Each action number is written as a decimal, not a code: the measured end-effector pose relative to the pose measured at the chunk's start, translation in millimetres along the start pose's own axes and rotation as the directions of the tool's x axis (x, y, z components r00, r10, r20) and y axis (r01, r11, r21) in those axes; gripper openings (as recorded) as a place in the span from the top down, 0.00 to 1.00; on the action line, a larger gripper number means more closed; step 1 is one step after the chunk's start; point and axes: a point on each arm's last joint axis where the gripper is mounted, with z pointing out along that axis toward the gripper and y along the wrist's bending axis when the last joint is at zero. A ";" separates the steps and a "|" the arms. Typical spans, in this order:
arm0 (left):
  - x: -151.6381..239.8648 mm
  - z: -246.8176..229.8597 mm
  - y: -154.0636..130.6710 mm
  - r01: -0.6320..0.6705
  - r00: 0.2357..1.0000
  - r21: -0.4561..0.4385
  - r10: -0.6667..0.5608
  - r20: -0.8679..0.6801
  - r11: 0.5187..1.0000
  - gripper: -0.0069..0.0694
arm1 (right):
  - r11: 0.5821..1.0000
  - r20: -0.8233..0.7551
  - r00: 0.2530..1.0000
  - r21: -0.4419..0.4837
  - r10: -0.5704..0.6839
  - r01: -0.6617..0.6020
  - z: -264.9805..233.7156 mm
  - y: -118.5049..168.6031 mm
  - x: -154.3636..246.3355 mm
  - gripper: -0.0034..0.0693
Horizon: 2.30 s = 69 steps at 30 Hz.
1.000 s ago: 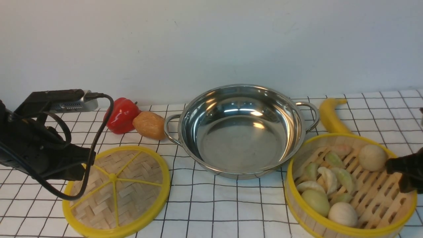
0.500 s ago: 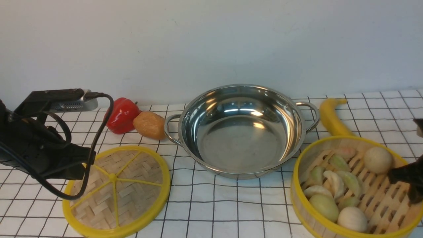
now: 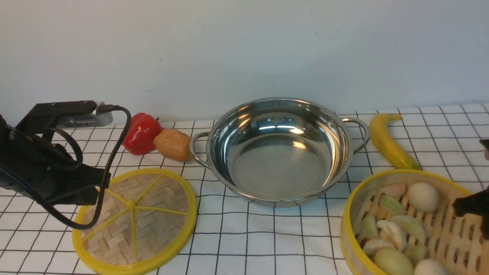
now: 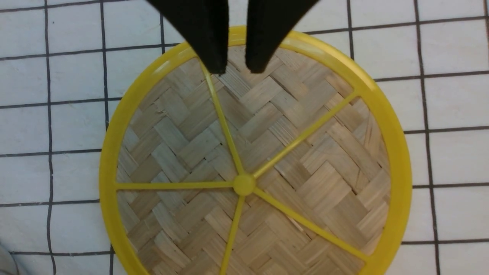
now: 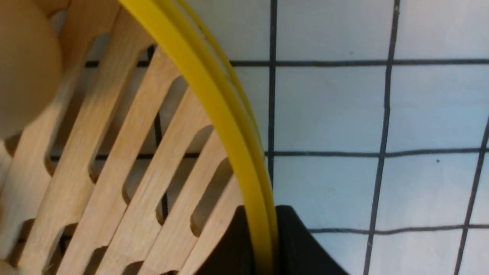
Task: Place the steamer in the pot on the white tablecloth, and put the lid on the steamer.
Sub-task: 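Reach for and grasp the rim of the bamboo steamer holding the buns with the right gripper, then place the bamboo steamer basket of food into the steel pot with the right gripper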
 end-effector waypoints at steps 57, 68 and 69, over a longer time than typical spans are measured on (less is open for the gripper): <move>-1.0 0.0 0.3 -0.001 1.000 -0.003 0.001 0.010 1.000 0.81 | 0.897 0.391 0.908 -0.331 -0.152 0.293 -144.8 137.7 -140.5 0.86; -1.6 0.0 0.4 0.000 1.000 -0.004 0.000 0.018 1.000 0.81 | 0.891 0.311 0.932 -0.346 -0.187 0.294 -85.5 181.8 -162.3 0.86; -1.6 0.0 0.4 0.000 1.000 -0.004 0.000 0.018 1.000 0.81 | 0.892 0.304 0.934 -0.344 -0.189 0.293 -81.3 182.6 -163.4 0.86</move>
